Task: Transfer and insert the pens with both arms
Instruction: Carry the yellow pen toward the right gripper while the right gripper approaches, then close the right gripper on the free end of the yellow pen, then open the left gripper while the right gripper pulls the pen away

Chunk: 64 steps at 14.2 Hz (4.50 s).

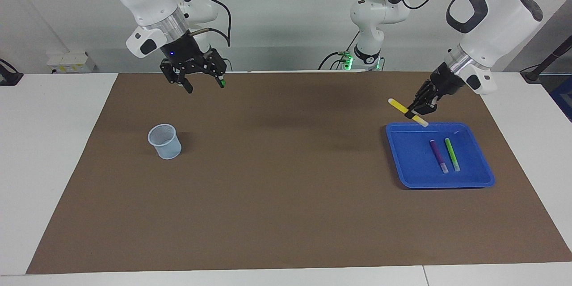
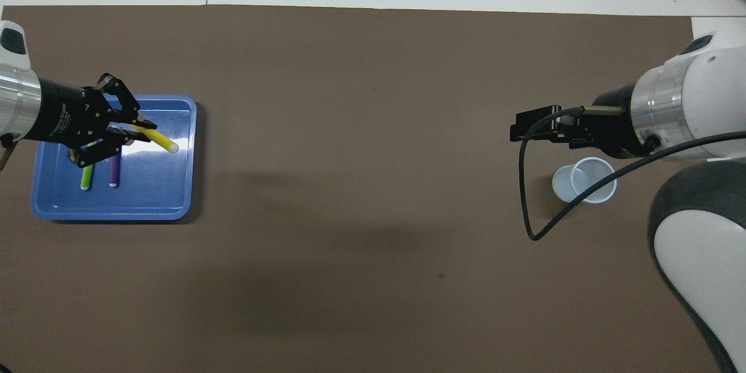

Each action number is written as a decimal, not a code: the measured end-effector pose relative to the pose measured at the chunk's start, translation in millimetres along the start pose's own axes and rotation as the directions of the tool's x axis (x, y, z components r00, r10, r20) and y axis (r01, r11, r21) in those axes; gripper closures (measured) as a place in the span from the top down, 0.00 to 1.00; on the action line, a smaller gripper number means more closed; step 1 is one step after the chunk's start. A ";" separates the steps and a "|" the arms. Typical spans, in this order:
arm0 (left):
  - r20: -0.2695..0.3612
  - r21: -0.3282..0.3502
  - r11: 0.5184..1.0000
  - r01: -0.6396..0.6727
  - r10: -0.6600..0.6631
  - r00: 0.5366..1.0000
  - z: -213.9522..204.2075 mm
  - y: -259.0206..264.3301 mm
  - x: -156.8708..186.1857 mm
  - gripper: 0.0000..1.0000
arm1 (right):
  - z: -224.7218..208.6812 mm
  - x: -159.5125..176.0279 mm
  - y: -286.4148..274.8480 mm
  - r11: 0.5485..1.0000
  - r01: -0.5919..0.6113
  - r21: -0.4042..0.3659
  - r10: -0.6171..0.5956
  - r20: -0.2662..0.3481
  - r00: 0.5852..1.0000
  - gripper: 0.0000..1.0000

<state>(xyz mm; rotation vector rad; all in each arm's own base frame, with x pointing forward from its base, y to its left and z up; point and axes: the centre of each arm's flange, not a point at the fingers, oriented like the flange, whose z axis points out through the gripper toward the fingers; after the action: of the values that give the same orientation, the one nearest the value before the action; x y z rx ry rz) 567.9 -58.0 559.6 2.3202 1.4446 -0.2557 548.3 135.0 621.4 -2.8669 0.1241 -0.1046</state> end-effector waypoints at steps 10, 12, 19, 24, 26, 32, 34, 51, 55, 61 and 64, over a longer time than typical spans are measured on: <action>0.166 0.000 0.976 0.217 -0.214 0.963 8.1 5.0 -77.4 0.17 | 11.6 -28.7 -107.9 0.935 -0.250 0.250 0.256 0.007 0.967 1.00; 0.210 -0.004 0.972 0.235 -0.229 0.950 6.8 -0.7 -86.0 0.17 | 16.7 -44.5 -141.0 0.917 -0.275 0.288 0.283 0.014 0.959 1.00; 0.266 0.023 0.955 0.296 -0.291 0.919 18.9 -16.1 -126.8 0.17 | 39.4 -91.2 -216.8 0.842 -0.354 0.408 0.366 0.051 0.929 1.00; 0.292 0.030 0.948 0.316 -0.310 0.905 26.4 -25.7 -139.2 0.17 | 60.3 -107.5 -245.3 0.830 -0.344 0.440 0.361 0.047 0.931 1.00; 0.293 0.032 0.949 0.315 -0.310 0.904 27.2 -29.6 -143.0 0.17 | 68.4 -104.9 -247.5 0.827 -0.347 0.444 0.366 0.043 0.929 1.00; 0.291 0.037 0.944 0.327 -0.323 0.901 27.3 -36.7 -146.7 0.17 | 92.0 -98.6 -255.9 0.815 -0.348 0.464 0.380 0.025 0.925 0.90; 0.290 0.039 0.942 0.333 -0.329 0.898 27.9 -37.0 -146.2 0.17 | 92.0 -100.1 -257.8 0.816 -0.345 0.464 0.377 0.026 0.926 0.80; 0.290 0.040 0.938 0.344 -0.340 0.895 26.7 -38.5 -147.3 0.17 | 100.2 -113.4 -264.0 0.846 -0.341 0.410 0.342 0.073 0.937 0.45; 0.290 0.045 0.938 0.342 -0.340 0.894 28.7 -39.1 -148.7 0.17 | 98.4 -112.9 -264.1 0.845 -0.340 0.413 0.343 0.071 0.937 0.19; 0.292 0.044 0.937 0.345 -0.343 0.893 27.8 -39.7 -148.8 0.17 | 97.6 -113.0 -264.4 0.845 -0.340 0.414 0.342 0.071 0.937 0.18; 0.292 0.042 0.937 0.347 -0.343 0.893 27.8 -39.8 -148.5 0.20 | 97.7 -112.6 -263.9 0.845 -0.341 0.413 0.343 0.071 0.937 0.18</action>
<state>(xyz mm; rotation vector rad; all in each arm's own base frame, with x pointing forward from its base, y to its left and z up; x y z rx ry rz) 466.9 -175.8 577.8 1.8991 1.6820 -0.6626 464.4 424.7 591.9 -2.3685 0.5440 -0.0585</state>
